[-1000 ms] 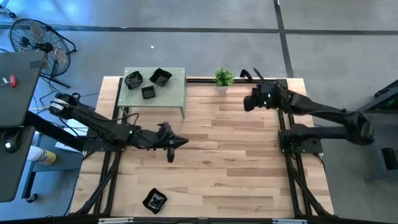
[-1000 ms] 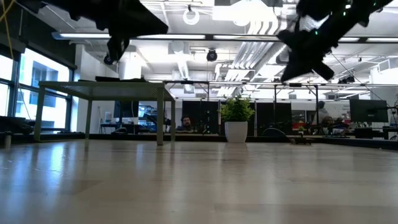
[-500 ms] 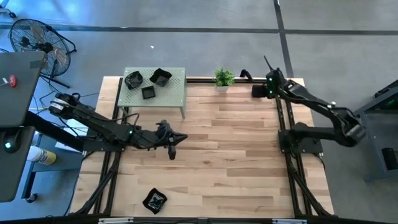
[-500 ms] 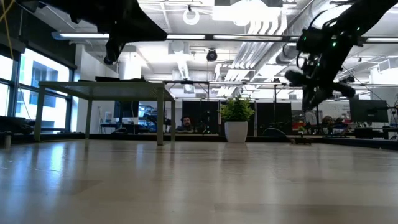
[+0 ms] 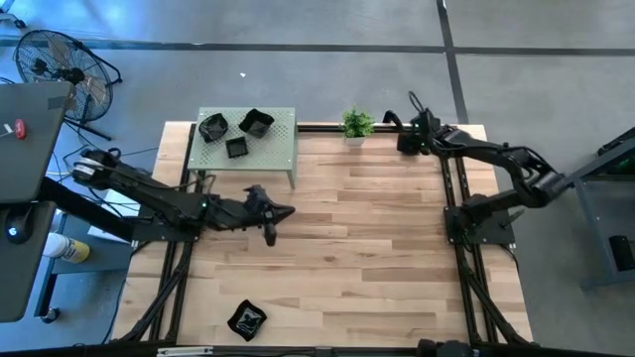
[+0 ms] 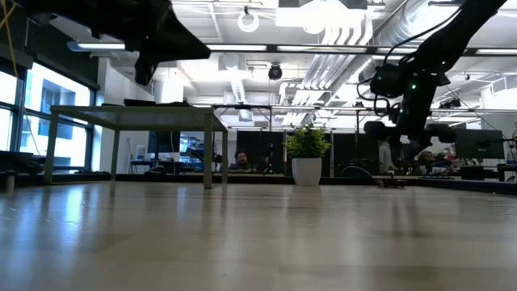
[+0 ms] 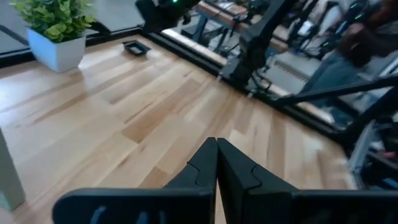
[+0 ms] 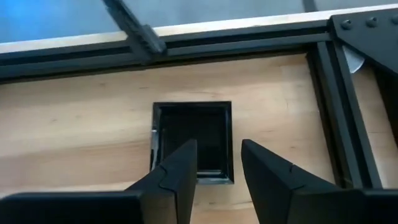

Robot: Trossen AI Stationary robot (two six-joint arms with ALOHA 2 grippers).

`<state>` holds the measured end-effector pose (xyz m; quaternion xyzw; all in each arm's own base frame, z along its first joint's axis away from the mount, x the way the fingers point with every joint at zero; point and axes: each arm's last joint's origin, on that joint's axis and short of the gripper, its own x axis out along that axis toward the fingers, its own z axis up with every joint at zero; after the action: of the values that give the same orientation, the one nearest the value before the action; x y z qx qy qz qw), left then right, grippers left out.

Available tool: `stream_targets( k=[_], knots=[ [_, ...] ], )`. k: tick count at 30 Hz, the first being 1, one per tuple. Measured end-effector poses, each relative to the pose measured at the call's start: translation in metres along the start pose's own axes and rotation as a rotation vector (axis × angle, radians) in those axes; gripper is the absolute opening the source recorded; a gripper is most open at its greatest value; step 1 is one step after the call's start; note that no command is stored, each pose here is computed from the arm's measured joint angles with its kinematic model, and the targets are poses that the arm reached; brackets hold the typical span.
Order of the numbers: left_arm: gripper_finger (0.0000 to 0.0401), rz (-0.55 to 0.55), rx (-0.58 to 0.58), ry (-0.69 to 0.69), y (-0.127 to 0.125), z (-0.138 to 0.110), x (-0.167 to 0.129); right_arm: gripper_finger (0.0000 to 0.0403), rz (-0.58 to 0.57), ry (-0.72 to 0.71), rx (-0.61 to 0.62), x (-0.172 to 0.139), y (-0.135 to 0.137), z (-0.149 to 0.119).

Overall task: Pick & Place Mini shaped plates
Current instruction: Stack the black square plate on top of the stacked black square plate on the shelf

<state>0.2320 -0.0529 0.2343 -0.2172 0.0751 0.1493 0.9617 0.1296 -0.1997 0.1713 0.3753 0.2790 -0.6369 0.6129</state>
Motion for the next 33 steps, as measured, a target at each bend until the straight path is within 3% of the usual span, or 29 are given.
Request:
stream_targets(
  k=[8,14,23,26,33],
  knots=[
    [0.0000,-0.035,0.004,-0.015,0.017,0.003,-0.022,0.0124,-0.037,-0.045,0.069,0.006,0.003,0.001],
    [0.0000,-0.006,0.033,0.013,0.024,0.003,-0.032,0.0118,0.036,0.010,0.036,0.013,0.012,-0.005],
    [0.0000,0.015,0.038,-0.003,0.025,0.005,-0.034,0.0018,0.047,0.039,-0.046,0.016,0.027,-0.020],
    [0.0000,0.020,0.035,-0.008,0.025,0.005,-0.034,0.0032,0.052,0.034,-0.057,0.016,0.027,-0.020],
    [0.0000,0.022,0.030,-0.008,0.025,0.005,-0.034,0.0107,0.067,0.022,-0.064,0.030,0.032,-0.020]
  ],
)
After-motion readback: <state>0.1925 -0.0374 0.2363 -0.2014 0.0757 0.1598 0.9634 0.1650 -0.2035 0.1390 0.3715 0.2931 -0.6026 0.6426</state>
